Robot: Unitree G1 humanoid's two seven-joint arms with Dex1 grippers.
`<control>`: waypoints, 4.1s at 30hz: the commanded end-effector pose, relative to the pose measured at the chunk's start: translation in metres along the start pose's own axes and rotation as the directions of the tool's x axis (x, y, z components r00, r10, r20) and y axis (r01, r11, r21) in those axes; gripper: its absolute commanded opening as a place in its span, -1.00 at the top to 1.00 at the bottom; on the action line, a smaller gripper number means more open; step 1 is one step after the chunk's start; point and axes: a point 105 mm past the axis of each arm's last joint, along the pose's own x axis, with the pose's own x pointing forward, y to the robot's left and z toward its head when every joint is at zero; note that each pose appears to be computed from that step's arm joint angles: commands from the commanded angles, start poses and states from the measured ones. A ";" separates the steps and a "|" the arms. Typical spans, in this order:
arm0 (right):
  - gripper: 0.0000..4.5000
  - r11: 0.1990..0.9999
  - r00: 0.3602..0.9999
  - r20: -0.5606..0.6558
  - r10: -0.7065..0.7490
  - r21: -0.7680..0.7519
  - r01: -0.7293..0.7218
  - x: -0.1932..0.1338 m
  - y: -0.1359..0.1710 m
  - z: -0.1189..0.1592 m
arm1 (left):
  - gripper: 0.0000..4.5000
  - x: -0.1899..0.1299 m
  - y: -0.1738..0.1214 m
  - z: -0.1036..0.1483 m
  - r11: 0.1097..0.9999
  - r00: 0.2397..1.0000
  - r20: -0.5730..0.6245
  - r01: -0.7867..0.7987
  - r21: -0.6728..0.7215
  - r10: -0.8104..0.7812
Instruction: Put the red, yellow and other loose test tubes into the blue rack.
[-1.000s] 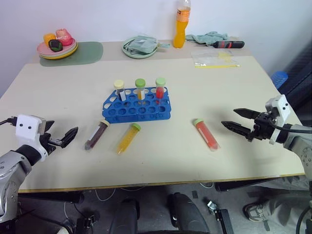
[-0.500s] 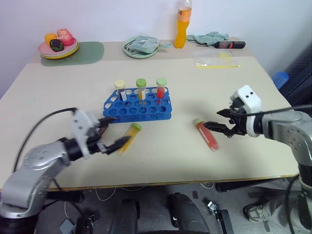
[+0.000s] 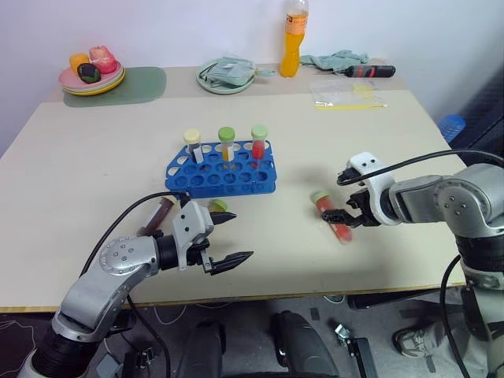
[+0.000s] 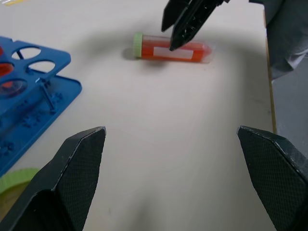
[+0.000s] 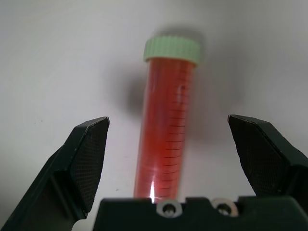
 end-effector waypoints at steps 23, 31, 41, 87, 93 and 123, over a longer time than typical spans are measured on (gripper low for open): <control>0.63 0.990 0.735 0.668 0.119 -0.023 -0.139 -0.058 0.059 0.088 | -1.00 -0.026 0.019 0.009 0.984 0.984 0.041 -0.177 0.018 0.176; 0.63 0.977 0.342 0.916 0.208 -0.177 -0.120 -0.021 0.090 0.126 | -1.00 -0.045 0.061 0.003 0.907 0.904 0.080 -0.420 -0.021 0.420; 0.63 0.980 0.293 0.935 0.200 -0.186 -0.074 0.025 0.098 0.123 | -1.00 -0.054 0.067 0.009 0.879 0.873 0.107 -0.476 -0.017 0.475; -0.86 0.964 0.236 0.947 0.220 -0.249 0.099 0.028 0.084 0.109 | -1.00 -0.053 0.057 0.024 0.885 0.886 0.011 -0.463 -0.041 0.464; -0.86 0.905 0.357 0.863 0.357 -0.414 0.096 0.003 0.065 0.081 | -1.00 -0.044 0.050 0.027 0.879 0.877 -0.115 -0.474 -0.051 0.467; -0.90 0.638 0.520 0.523 0.675 -0.768 -0.058 -0.031 0.099 0.038 | 0.03 -0.002 0.053 -0.023 0.811 0.634 -0.718 -0.559 -0.171 0.286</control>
